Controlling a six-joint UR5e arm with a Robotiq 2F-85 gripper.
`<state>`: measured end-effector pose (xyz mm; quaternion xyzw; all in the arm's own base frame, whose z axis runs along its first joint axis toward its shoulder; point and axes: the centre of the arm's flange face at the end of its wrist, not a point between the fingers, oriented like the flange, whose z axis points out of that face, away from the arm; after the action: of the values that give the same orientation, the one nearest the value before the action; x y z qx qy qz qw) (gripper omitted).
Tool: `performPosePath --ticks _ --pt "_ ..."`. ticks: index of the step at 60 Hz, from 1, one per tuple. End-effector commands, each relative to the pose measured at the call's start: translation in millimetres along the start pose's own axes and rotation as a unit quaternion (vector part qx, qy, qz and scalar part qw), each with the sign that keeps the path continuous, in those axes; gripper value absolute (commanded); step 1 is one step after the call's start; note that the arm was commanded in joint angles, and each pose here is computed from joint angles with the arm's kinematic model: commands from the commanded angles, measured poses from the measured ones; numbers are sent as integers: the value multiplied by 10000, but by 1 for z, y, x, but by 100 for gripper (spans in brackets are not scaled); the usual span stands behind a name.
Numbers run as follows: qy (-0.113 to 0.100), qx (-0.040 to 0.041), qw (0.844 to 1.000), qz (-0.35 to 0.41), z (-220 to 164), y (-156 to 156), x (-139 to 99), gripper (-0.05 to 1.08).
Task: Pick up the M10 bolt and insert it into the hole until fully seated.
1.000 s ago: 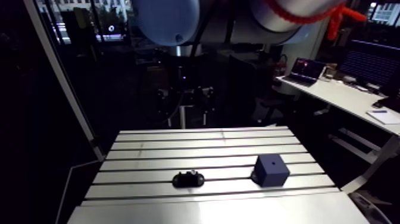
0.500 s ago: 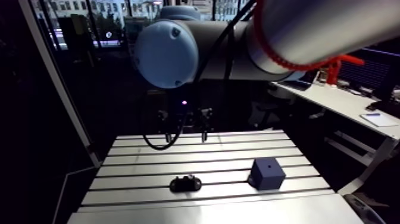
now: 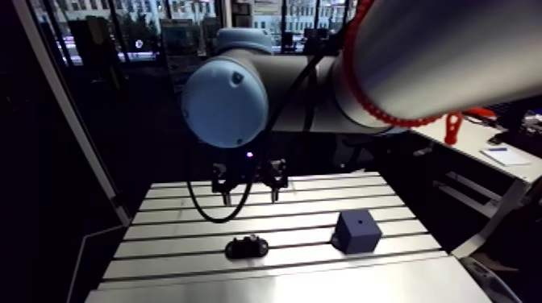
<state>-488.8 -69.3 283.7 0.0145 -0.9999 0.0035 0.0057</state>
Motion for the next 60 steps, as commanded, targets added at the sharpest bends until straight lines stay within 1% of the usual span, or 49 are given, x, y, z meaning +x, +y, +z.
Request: performPosePath --ticks 1,5,10,22,33,38,43,45,47,51,52,60 --pt "24 27 10000 41 16 5 -1 1" --pt "-23 34 10000 41 25 5 -1 1" --pt "-13 24 10000 41 26 5 0 2" --pt "-64 33 10000 42 34 6 2 7" --pt "-95 38 9999 41 39 6 3 14" --pt "-139 46 9999 36 42 6 2 19" --pt "-162 50 9999 36 44 5 1 21" --pt "-183 53 9998 35 47 5 -1 25" --pt "-192 55 9998 36 47 4 -1 27" --pt "-160 50 9999 29 48 4 -1 29" --pt "-118 42 9999 27 48 5 -1 30" --pt "-88 30 10000 19 53 5 -2 36"
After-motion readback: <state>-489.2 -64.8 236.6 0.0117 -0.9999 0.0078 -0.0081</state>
